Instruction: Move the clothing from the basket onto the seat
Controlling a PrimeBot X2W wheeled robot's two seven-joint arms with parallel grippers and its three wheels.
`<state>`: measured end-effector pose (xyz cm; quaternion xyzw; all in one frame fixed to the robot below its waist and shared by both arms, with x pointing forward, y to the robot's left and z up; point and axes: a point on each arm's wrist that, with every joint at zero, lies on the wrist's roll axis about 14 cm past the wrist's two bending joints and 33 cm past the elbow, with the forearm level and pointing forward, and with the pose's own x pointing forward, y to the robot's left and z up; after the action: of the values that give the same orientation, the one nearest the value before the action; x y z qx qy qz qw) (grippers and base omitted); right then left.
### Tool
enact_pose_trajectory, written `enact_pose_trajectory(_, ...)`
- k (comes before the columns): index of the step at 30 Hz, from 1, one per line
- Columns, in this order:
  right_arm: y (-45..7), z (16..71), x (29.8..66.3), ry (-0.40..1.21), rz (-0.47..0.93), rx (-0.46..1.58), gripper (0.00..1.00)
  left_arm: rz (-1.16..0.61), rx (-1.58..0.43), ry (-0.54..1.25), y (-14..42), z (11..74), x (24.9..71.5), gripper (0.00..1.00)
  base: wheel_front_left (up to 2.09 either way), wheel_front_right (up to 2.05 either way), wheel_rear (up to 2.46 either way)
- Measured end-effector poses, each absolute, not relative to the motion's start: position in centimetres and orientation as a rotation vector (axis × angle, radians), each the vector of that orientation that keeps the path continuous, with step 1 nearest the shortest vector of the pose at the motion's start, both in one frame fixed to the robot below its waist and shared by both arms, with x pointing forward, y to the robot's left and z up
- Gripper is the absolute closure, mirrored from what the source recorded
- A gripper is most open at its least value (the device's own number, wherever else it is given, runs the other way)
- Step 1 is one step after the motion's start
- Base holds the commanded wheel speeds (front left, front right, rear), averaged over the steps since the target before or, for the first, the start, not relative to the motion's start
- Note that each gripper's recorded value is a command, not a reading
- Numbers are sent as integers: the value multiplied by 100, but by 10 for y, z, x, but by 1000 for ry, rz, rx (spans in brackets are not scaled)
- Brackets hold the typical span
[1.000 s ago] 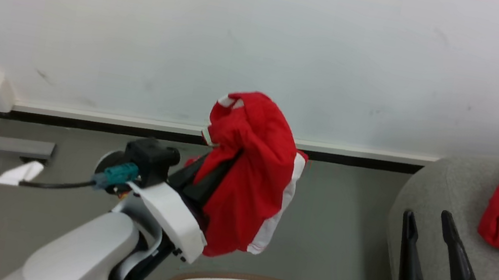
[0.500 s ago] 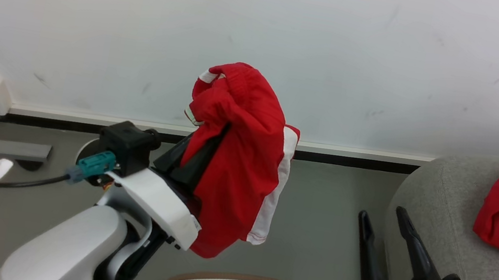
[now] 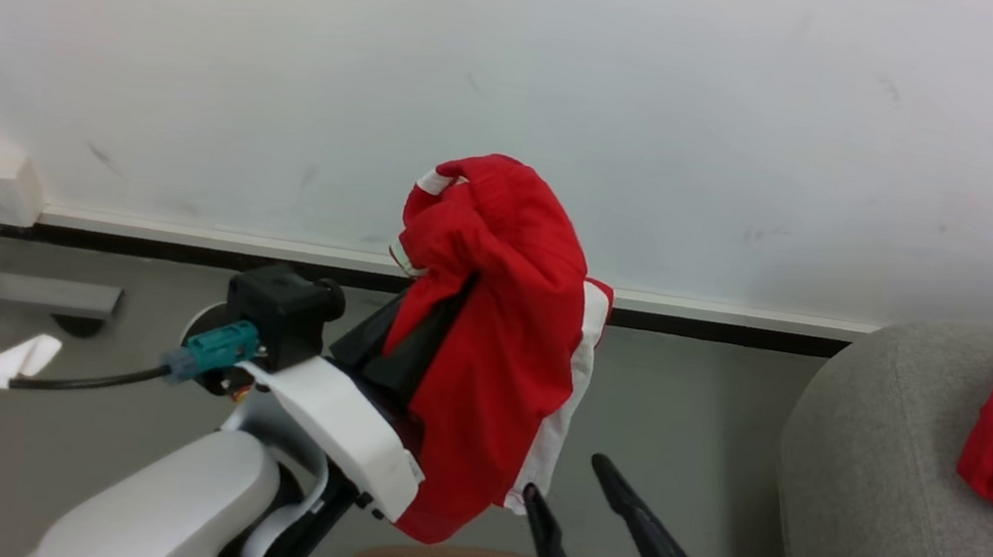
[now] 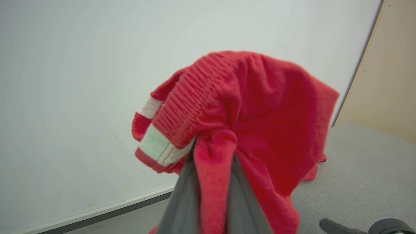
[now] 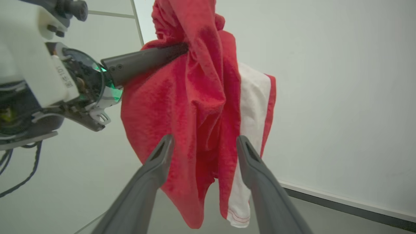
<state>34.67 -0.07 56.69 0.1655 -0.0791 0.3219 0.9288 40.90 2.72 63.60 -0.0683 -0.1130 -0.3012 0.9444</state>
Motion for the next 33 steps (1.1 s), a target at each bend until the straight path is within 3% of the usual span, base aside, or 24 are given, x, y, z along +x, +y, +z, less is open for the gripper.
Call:
enact_pose_trajectory(22,68,548,372,-46,823,218,0,-658,-166,-197,13,628,361,100,0,0,0)
enact_pose_trajectory(23,69,547,372,-43,825,214,21,-655,-166,-193,14,626,360,100,0,0,0)
enact_pose_trajectory(24,70,547,373,-43,827,215,67,-651,-167,-190,15,625,360,100,0,0,0)
enact_pose_trajectory(25,71,549,373,-48,827,221,100,-647,-169,-185,16,624,360,100,0,0,0)
enact_pose_trajectory(33,64,547,375,-46,798,265,100,-614,-164,-156,25,614,366,100,0,0,0)
